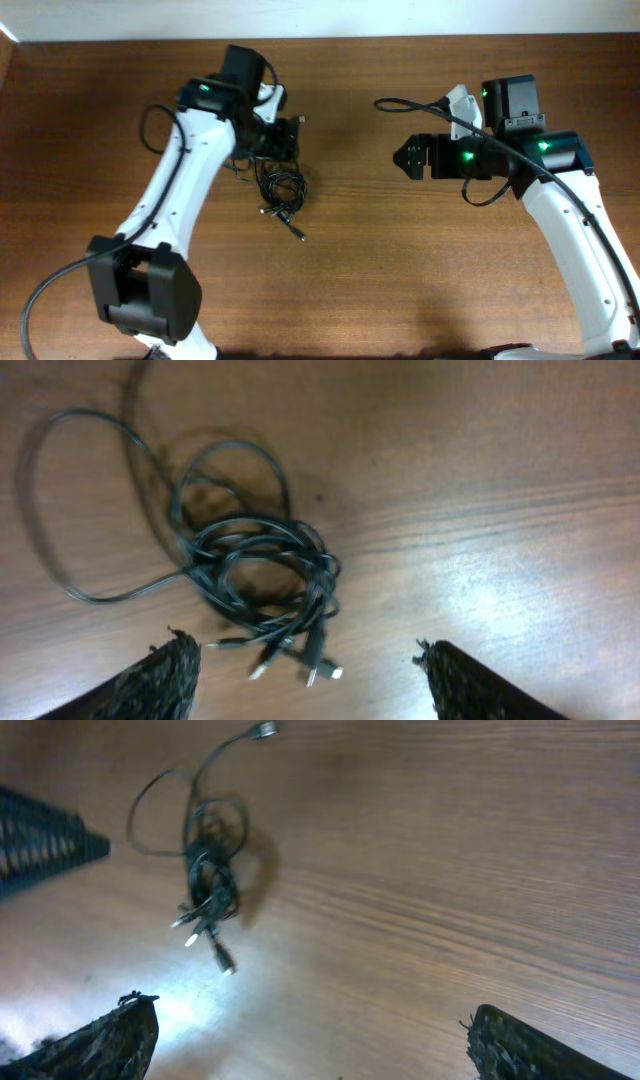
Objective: Untangle cables
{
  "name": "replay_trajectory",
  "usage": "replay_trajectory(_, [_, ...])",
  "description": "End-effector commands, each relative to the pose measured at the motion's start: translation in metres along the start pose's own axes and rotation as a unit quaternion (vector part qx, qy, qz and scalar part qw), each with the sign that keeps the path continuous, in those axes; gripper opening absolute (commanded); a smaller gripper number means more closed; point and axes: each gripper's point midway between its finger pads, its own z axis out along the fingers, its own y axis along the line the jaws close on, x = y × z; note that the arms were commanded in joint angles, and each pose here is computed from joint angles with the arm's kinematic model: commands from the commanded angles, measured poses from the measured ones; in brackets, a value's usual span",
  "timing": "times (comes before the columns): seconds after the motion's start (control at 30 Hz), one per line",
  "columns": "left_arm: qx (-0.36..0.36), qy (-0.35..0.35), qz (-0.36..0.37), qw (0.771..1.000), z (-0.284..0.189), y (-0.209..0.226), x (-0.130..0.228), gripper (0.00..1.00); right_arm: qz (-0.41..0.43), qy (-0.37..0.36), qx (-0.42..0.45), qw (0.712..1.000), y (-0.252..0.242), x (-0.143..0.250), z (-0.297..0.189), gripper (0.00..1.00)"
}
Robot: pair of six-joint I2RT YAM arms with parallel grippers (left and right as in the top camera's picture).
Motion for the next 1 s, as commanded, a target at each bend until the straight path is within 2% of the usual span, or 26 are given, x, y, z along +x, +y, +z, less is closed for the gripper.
replay_trajectory(0.0, [-0.004, 0.012, -0.089, 0.996, 0.029, -0.009, 0.015, 0.74, 0.067, -0.022, 0.064, 0.995, -0.019, -0.009, -0.004, 1.00])
replay_trajectory(0.1, [-0.060, 0.003, -0.170, 0.984, 0.056, 0.013, 0.028, 0.74, 0.075, -0.021, 0.064, 0.995, -0.020, -0.008, -0.003, 1.00])
replay_trajectory(0.27, [-0.057, -0.007, -0.186, 0.981, 0.081, 0.019, 0.035, 0.73, 0.080, -0.008, 0.067, 0.995, -0.024, -0.006, 0.006, 1.00])
replay_trajectory(0.37, [-0.055, -0.008, -0.174, 0.983, 0.086, 0.017, 0.037, 0.69, 0.083, 0.002, 0.069, 0.994, -0.028, -0.005, 0.013, 1.00])
replay_trajectory(0.5, [-0.048, -0.019, -0.156, 0.986, 0.097, 0.004, 0.030, 0.69, 0.086, 0.008, 0.071, 0.994, -0.030, -0.003, 0.017, 1.00])
replay_trajectory(0.67, [-0.048, -0.011, -0.125, 0.991, 0.134, 0.008, 0.026, 0.63, 0.083, 0.007, 0.071, 0.994, -0.030, -0.004, 0.017, 1.00])
replay_trajectory(0.73, [-0.053, 0.001, -0.126, 0.991, 0.143, 0.011, 0.031, 0.54, 0.083, 0.006, 0.071, 0.994, -0.030, -0.005, 0.017, 1.00])
replay_trajectory(0.83, [-0.055, 0.008, -0.124, 0.991, 0.151, 0.011, 0.034, 0.20, 0.082, 0.003, 0.070, 0.994, -0.030, -0.006, 0.017, 1.00])
replay_trajectory(0.87, [-0.055, 0.007, -0.124, 0.991, 0.151, 0.012, 0.033, 0.00, 0.082, 0.003, 0.070, 0.994, -0.029, -0.006, 0.017, 1.00])
replay_trajectory(0.93, [-0.046, 0.002, -0.120, 0.992, 0.149, 0.008, 0.028, 0.00, 0.082, 0.003, 0.070, 0.994, -0.029, -0.006, 0.017, 1.00])
replay_trajectory(0.97, [-0.013, -0.005, -0.094, 0.995, 0.137, -0.006, 0.018, 0.00, 0.082, 0.003, 0.070, 0.994, -0.029, -0.006, 0.017, 1.00])
